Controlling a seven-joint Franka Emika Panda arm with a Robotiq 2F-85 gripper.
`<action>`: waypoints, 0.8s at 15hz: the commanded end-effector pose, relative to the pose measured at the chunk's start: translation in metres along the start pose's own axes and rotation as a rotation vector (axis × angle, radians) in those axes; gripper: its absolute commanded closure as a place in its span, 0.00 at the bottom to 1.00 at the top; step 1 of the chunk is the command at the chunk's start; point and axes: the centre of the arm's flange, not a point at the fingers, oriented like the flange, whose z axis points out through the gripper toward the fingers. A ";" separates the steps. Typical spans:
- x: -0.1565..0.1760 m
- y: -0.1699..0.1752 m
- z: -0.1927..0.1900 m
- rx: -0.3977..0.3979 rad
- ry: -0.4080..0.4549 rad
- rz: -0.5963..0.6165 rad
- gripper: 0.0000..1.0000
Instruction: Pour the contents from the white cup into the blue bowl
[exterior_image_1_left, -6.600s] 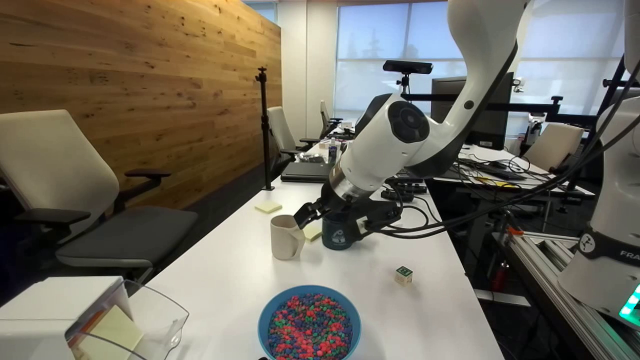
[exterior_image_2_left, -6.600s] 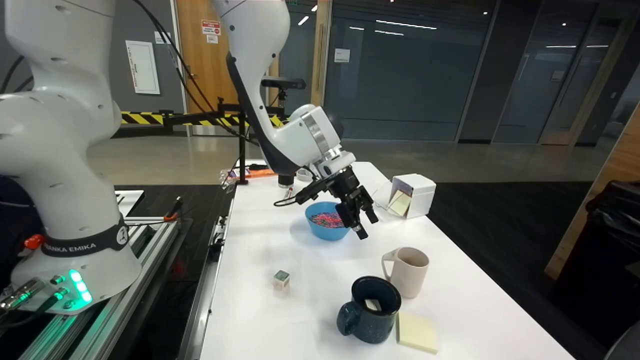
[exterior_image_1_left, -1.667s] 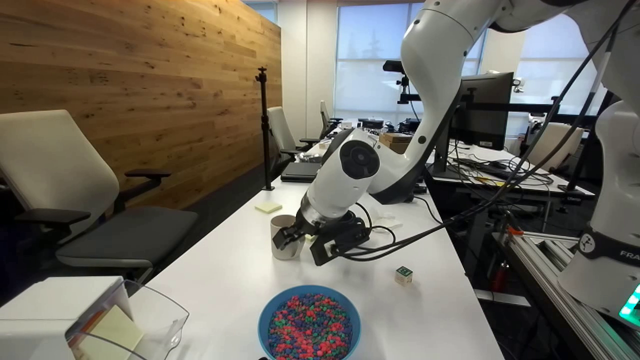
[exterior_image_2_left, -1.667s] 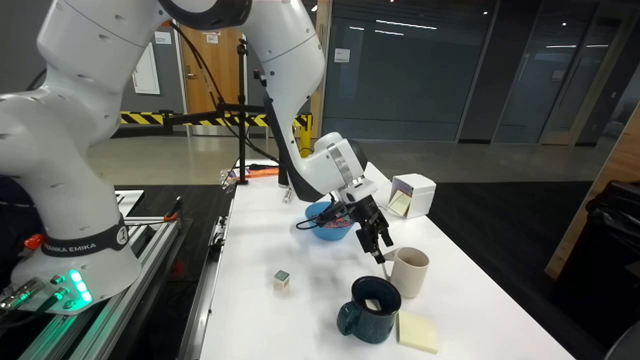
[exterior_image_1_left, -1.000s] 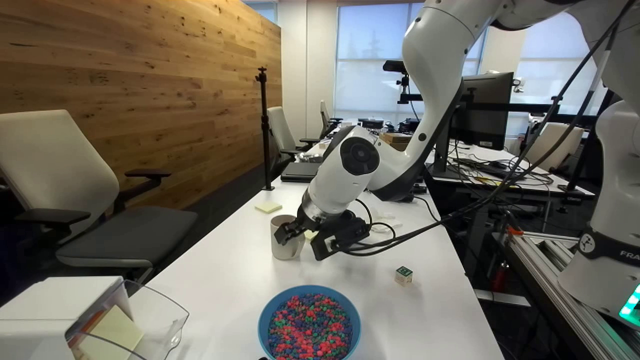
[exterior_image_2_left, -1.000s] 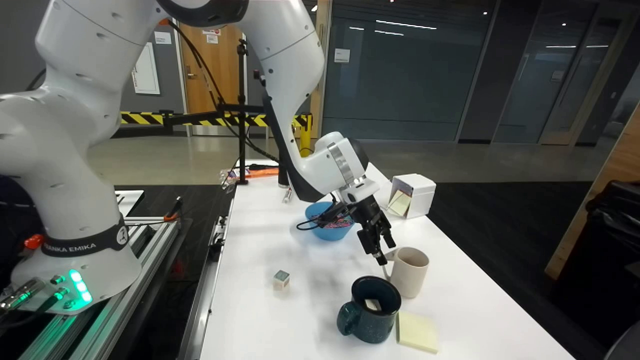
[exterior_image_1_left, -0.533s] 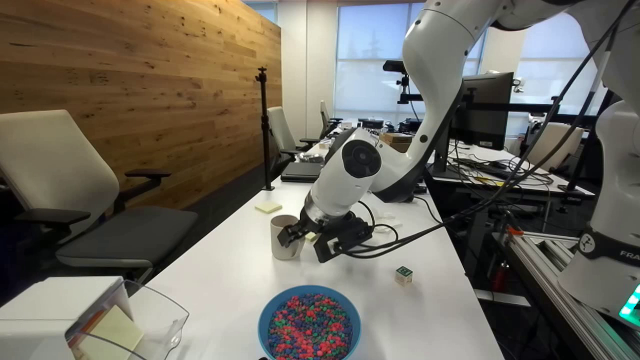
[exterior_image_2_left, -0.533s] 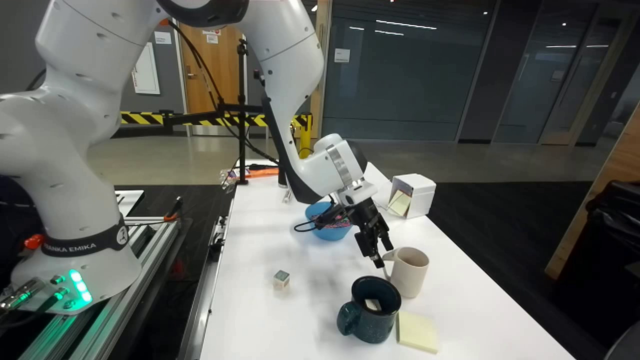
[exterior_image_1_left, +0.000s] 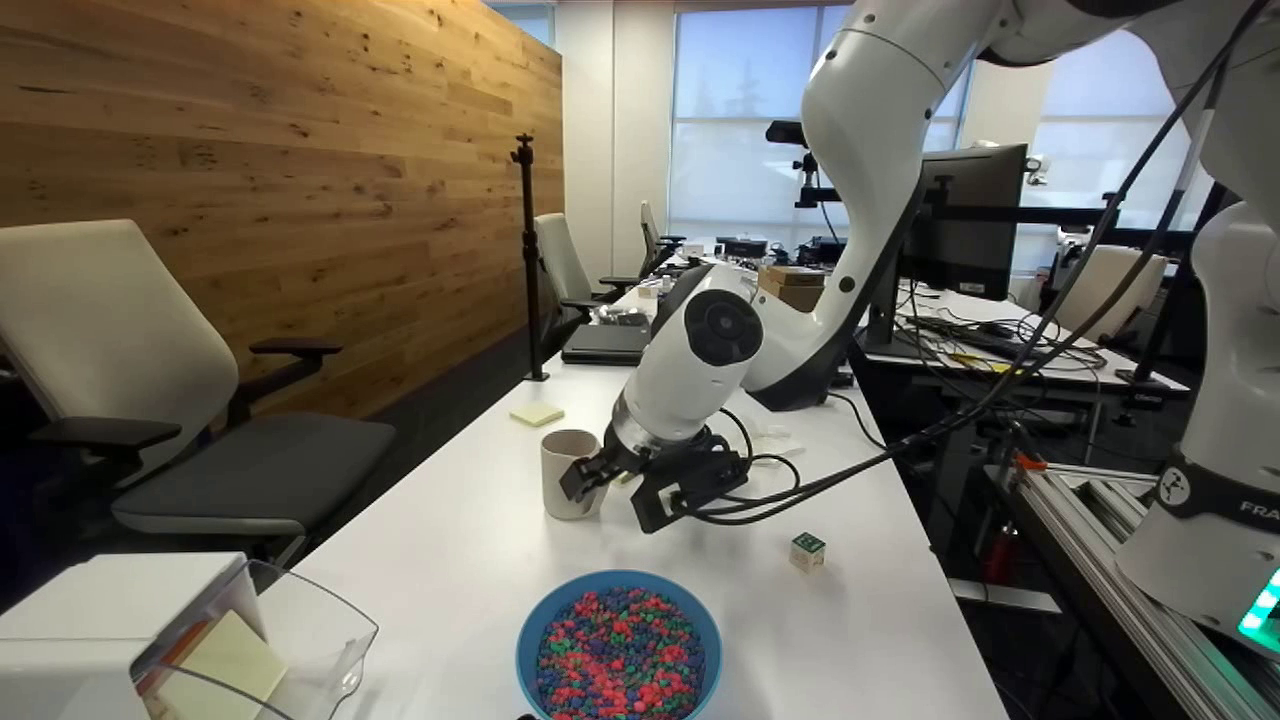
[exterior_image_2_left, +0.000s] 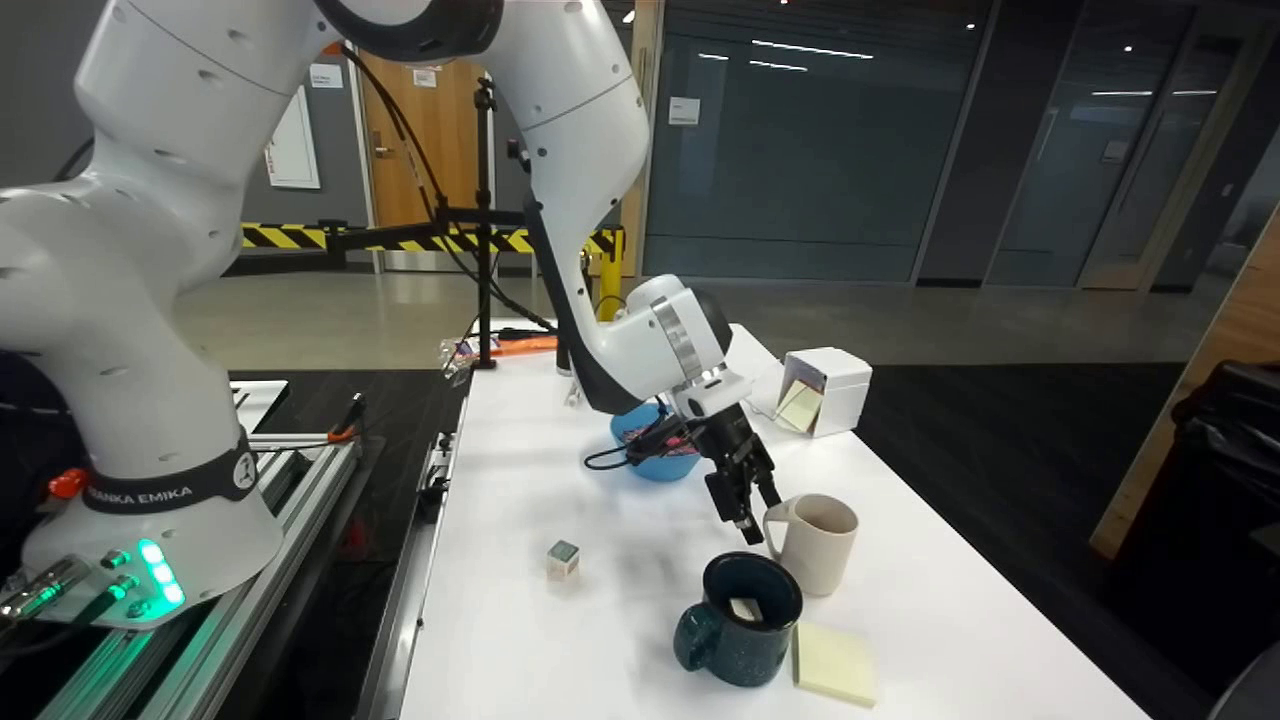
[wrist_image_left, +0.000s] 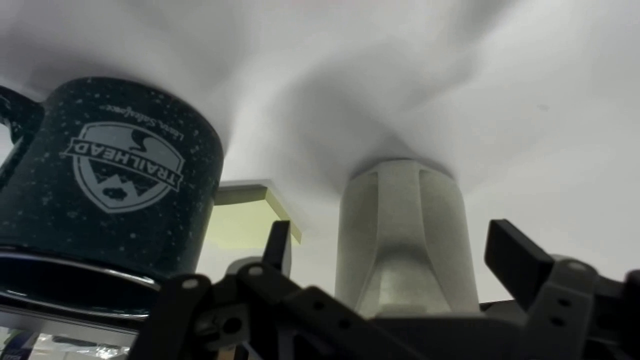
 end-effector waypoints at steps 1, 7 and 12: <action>-0.001 0.007 0.003 0.001 -0.010 0.023 0.00; 0.001 0.008 0.003 0.001 -0.006 0.034 0.41; 0.001 0.008 0.003 0.007 -0.006 0.036 0.76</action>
